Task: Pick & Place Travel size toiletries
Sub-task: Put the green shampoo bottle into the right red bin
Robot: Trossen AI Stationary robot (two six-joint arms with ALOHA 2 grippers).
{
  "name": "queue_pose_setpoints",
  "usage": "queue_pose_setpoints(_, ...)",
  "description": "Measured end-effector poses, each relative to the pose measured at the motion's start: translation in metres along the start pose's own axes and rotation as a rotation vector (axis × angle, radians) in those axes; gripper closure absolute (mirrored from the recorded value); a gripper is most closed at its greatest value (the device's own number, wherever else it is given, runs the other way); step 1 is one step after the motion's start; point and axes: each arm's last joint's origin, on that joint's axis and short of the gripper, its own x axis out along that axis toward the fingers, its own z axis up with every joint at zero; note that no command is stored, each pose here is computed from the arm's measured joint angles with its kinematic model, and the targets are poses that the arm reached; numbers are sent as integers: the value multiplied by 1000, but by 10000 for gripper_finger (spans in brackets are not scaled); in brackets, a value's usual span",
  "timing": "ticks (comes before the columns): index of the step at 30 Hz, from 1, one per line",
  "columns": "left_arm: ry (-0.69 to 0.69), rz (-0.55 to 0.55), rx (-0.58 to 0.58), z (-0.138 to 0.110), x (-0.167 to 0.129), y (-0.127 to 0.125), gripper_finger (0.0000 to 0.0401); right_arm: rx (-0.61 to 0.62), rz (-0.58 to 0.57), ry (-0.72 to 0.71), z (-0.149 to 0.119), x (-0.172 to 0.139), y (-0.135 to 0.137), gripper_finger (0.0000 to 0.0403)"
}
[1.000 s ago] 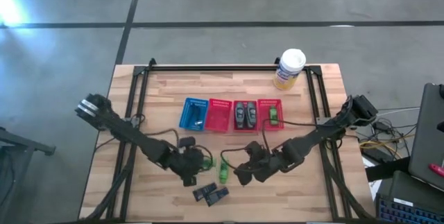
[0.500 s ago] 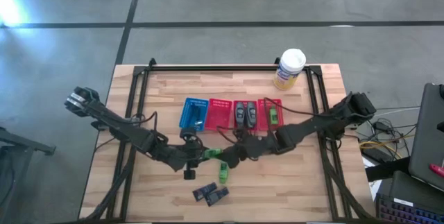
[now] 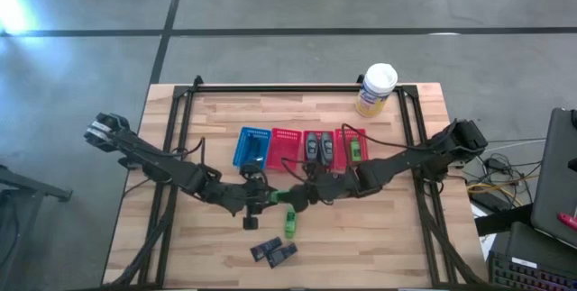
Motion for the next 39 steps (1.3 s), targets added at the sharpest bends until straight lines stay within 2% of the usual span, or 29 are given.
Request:
queue_pose_setpoints(15,9,17,14,0,2,5,244,40,-17,28,8,5,-6,296)
queue_pose_setpoints(19,2,10,-14,2,1,5,188,-1,-40,24,8,4,-8,317)
queue_pose_setpoints(24,47,11,-24,3,-6,6,111,-64,-227,-23,8,-6,-20,314)
queue_pose_setpoints(27,120,45,-68,-4,-13,10,83,-100,-351,-117,4,-31,-18,310)
queue_pose_setpoints(31,205,86,-132,-12,-23,16,72,-129,-557,-317,-10,-79,-19,312)
queue_pose_setpoints(33,211,92,-143,-14,-25,18,73,-116,-646,-359,-18,-97,-25,313)
queue_pose_setpoints(37,191,96,-141,-13,-26,18,76,-102,-832,-347,-26,-101,-47,308)
queue_pose_setpoints(39,188,103,-128,-13,-25,19,76,-83,-879,-380,-23,-97,-57,307)
